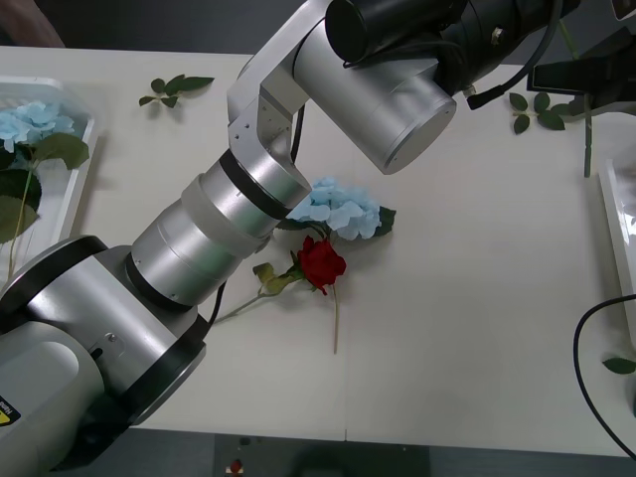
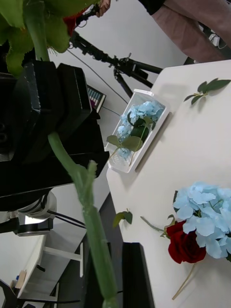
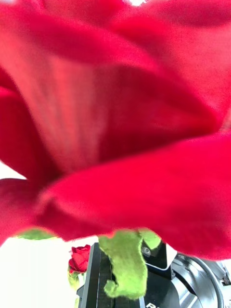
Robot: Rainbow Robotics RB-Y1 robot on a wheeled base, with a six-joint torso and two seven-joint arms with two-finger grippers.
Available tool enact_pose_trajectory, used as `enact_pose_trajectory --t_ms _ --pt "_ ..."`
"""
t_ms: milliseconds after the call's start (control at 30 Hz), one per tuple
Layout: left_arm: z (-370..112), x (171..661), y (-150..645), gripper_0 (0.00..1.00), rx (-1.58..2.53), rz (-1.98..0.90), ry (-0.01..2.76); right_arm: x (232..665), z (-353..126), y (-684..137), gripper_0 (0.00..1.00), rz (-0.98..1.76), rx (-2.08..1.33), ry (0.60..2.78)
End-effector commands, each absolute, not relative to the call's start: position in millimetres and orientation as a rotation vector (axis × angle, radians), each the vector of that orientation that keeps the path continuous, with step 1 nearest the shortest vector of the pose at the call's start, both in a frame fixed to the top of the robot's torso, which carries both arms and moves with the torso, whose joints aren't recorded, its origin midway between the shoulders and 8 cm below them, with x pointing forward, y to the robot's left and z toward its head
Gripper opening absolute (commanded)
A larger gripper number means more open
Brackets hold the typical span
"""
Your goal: Put the red flowers into the right box and the blue flowers into the left box
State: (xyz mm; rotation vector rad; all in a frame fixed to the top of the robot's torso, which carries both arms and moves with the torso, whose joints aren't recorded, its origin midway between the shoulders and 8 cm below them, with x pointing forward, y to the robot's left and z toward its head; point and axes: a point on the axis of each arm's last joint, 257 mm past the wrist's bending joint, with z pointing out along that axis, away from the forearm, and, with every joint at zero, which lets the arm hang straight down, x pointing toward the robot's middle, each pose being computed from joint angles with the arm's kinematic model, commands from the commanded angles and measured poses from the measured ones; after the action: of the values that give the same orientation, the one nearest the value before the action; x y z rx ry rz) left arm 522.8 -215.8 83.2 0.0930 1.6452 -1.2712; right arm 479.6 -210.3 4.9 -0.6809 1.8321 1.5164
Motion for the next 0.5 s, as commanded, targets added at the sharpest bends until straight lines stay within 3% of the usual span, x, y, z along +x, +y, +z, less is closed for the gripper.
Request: enact_pose_trajectory --t_ms 33,167,233,300,400,500 --pt "109.0 513.6 -220.2 0.00 0.103 -1.312 1.600 479.7 31.0 -205.1 0.00 1.496 -0.717 1.801" --pt "109.0 513.6 -220.2 0.00 0.103 -1.312 1.600 479.4 31.3 -205.4 0.00 1.497 -0.718 1.800" --pt "109.0 513.6 -220.2 0.49 0.103 -1.312 1.600 479.4 31.4 -206.0 0.00 1.495 -0.718 1.801" --pt "109.0 513.6 -220.2 0.70 0.103 -1.312 1.600 479.4 31.7 -205.7 0.00 1.497 -0.717 1.799" --pt "109.0 513.6 -220.2 0.97 0.103 -1.312 1.600 478.7 31.7 -205.9 0.00 1.498 -0.720 1.798" --pt "109.0 513.6 -220.2 1.00 0.103 -1.312 1.600 478.1 32.2 -206.4 0.00 1.499 -0.721 1.796"
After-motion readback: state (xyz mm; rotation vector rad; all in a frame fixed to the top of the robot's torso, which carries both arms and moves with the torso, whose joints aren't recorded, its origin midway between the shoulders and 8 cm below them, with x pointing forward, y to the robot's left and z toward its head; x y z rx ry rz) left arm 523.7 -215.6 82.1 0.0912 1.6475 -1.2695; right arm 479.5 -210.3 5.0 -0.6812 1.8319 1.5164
